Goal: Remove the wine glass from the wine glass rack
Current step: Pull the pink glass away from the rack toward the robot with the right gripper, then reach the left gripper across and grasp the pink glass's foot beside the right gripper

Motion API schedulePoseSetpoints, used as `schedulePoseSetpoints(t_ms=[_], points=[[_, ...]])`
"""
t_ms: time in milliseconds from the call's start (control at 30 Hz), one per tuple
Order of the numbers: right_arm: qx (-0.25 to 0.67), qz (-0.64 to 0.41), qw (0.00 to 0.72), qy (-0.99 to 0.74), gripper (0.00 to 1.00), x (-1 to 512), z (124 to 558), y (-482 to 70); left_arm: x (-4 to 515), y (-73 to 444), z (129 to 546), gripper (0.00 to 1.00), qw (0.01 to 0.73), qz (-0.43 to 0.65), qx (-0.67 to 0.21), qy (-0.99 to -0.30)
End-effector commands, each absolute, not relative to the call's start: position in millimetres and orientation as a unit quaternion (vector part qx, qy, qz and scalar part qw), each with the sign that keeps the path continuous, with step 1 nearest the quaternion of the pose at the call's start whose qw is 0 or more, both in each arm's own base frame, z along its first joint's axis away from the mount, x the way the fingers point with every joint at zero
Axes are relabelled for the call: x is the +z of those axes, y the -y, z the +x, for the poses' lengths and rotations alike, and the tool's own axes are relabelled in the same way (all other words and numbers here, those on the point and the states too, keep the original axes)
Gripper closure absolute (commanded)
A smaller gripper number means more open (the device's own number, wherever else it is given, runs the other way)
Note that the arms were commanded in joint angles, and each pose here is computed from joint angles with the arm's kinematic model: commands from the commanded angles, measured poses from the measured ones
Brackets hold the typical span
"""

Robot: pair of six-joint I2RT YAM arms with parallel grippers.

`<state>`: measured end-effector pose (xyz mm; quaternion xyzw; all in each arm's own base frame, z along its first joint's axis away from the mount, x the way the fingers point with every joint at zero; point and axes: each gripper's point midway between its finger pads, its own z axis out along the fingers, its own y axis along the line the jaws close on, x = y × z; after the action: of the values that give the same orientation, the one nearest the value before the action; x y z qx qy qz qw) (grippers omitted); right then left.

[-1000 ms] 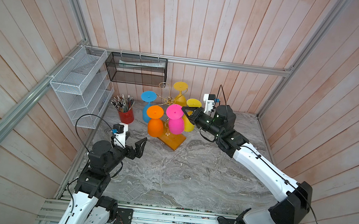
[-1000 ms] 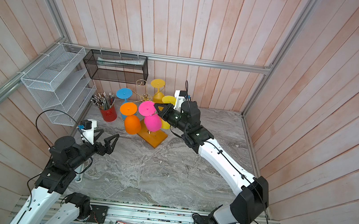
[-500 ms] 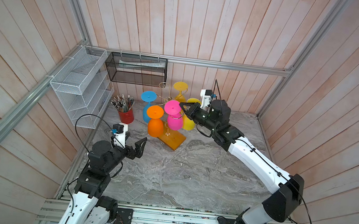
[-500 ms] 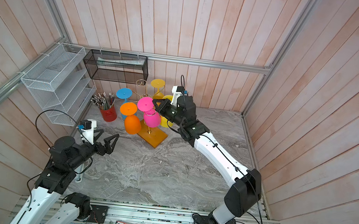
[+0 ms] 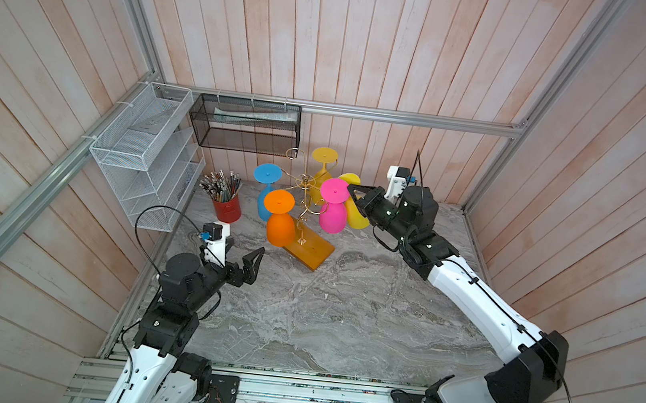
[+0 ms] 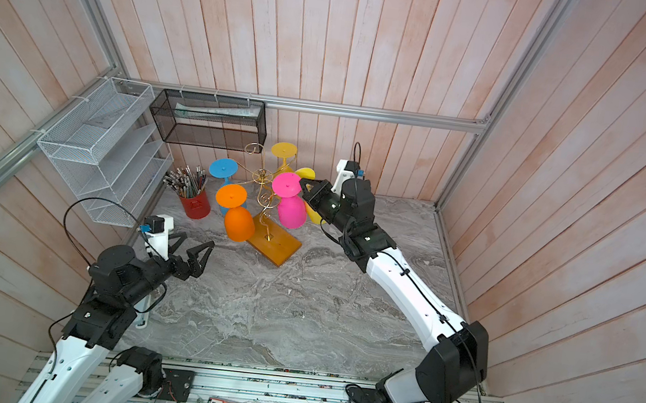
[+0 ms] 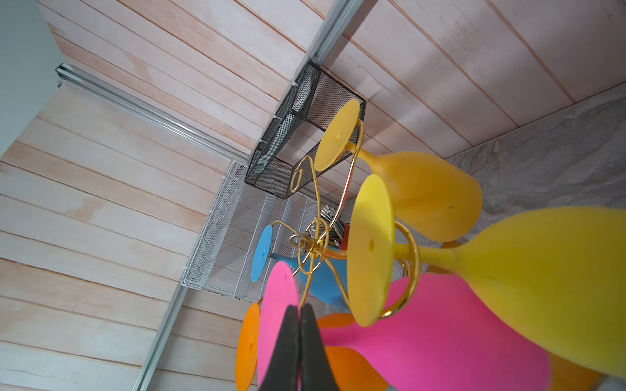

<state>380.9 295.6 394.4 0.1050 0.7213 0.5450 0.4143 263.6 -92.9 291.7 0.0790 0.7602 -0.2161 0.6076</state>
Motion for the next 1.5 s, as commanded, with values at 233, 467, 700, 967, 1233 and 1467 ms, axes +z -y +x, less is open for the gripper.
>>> schedulePoseSetpoints(t_ms=[233,467,700,967,1233,1467], points=[[0.56,0.108,0.436,-0.696,1.0,403,348,-266,296,96,259,0.02,0.603,0.08,-0.226,-0.761],[0.54,0.102,0.42,-0.722,1.0,376,325,-254,301,95,253,0.03,0.601,0.083,-0.223,-0.763],[0.515,0.118,0.399,-0.749,1.0,342,303,-235,324,87,235,0.02,0.628,0.113,-0.184,-0.747],[0.489,0.136,0.362,-0.782,1.0,312,287,-218,367,98,217,0.04,0.665,0.207,-0.158,-0.699],[0.503,0.174,0.34,-0.775,1.0,298,280,-193,398,114,204,0.09,0.688,0.275,-0.163,-0.652],[0.498,0.189,0.337,-0.776,1.0,294,281,-180,414,132,213,0.13,0.688,0.312,-0.187,-0.628]])
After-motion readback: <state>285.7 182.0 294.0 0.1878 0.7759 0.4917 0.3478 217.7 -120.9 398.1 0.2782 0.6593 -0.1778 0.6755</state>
